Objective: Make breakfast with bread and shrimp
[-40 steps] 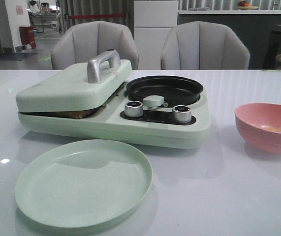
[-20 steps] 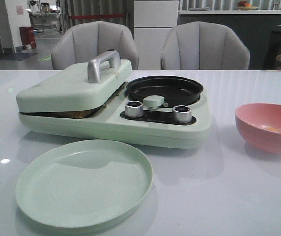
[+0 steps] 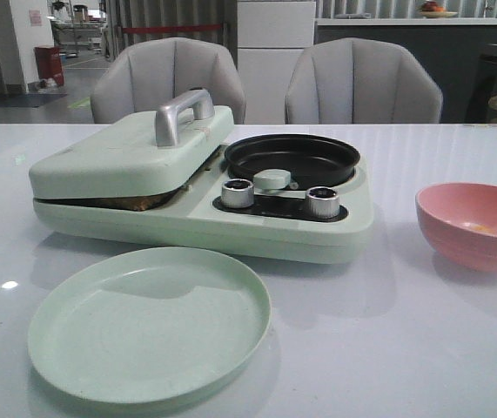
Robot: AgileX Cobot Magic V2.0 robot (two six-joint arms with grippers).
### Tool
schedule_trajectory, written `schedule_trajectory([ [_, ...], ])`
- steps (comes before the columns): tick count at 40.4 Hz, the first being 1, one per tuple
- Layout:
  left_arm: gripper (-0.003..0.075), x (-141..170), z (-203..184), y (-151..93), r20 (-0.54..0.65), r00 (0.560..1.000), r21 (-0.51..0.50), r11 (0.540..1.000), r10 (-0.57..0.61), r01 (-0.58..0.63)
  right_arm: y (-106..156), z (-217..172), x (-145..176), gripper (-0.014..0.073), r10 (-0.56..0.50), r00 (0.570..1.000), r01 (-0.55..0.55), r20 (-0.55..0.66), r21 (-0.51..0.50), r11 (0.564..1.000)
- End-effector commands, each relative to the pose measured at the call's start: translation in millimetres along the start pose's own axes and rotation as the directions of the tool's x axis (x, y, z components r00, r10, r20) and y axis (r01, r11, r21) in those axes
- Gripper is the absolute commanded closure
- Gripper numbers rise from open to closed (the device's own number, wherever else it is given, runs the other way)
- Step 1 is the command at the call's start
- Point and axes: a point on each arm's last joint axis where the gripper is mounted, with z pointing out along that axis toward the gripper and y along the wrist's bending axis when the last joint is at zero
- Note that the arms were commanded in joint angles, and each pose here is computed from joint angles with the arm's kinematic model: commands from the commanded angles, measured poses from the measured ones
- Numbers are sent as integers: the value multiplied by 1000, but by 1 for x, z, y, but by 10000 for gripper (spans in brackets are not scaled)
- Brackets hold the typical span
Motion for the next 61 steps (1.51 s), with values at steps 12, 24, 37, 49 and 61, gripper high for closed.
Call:
schedule_trajectory([
  [12,687,-15,-7,-3,150,989,35,999,-15,10,4,-8,-40,73,-16,932,28,362,-26,999],
  [24,687,-13,-7,-2,125,992,30,1000,-14,11,4,-8,-42,73,-15,925,27,380,-28,999],
  [37,687,-13,-7,-2,125,992,30,1000,-14,11,3,6,-58,73,-4,993,5,121,-5,1000],
  [49,687,-13,-7,-2,125,992,30,1000,-14,11,3,19,-64,73,8,999,-8,45,-4,1000],
  [61,687,-13,-7,-2,125,992,30,1000,-14,11,3,19,-63,73,24,999,-24,26,-6,1000],
])
